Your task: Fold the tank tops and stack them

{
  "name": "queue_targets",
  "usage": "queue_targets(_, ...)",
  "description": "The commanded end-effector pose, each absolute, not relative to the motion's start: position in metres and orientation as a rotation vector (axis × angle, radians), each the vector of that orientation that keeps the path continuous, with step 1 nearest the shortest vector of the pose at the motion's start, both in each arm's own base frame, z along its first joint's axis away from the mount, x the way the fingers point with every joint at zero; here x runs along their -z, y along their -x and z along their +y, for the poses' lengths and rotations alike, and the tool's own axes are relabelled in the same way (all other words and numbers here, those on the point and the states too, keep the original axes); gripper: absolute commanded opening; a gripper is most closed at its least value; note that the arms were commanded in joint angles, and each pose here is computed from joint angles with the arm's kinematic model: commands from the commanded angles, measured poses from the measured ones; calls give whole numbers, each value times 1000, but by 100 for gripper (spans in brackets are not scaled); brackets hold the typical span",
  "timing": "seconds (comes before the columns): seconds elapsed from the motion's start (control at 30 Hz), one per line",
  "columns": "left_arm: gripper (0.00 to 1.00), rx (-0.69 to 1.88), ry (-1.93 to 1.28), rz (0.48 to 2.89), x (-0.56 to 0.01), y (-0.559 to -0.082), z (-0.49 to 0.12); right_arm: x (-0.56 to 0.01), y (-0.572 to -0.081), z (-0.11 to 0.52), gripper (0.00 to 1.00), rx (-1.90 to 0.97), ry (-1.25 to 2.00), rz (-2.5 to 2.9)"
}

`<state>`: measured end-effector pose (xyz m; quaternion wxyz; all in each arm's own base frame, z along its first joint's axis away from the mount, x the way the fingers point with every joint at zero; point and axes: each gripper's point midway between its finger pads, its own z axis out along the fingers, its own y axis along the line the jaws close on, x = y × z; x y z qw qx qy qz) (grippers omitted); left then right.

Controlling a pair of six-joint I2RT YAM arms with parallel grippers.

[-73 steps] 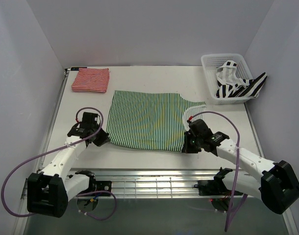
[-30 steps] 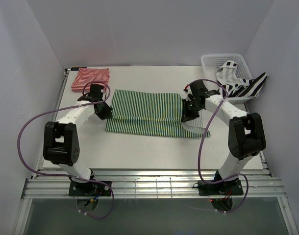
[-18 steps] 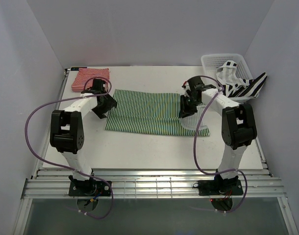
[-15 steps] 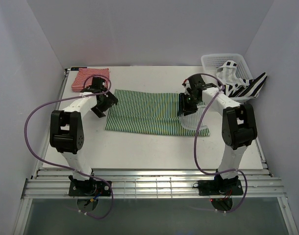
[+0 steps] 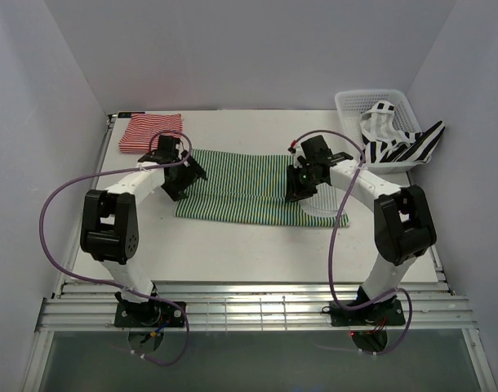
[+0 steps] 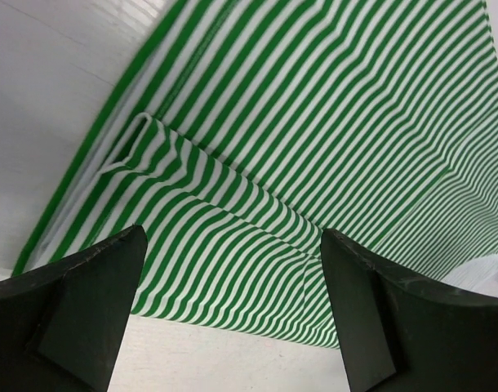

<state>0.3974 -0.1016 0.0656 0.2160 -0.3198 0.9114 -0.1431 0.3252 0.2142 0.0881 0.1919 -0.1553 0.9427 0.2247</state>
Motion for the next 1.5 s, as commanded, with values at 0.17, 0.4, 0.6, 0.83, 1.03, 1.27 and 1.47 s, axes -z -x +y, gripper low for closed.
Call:
queue_targets(0.17,98,478,819,2531,-58,-404,-116,-53,-363,219,16,-552,351,2706)
queue_targets(0.4,98,428,824,2575,-36,-397,-112,-31,-385,207,15,-400,296,2714)
queue_targets(0.6,98,393,836,2645,-21,-361,-108,-2,-329,203,14,-461,296,2806)
queue_targets(0.83,98,324,850,2678,-25,-296,-91,11,-230,195,14,-538,292,2867)
queue_targets(1.03,98,323,866,2672,-37,-247,-84,-5,-186,205,15,-623,270,2857)
queue_targets(1.27,98,301,788,2499,-99,-295,-76,-77,-234,221,25,-599,350,2661)
queue_targets(1.47,98,224,694,2447,-122,-365,-73,-119,-273,226,55,-582,379,2525)
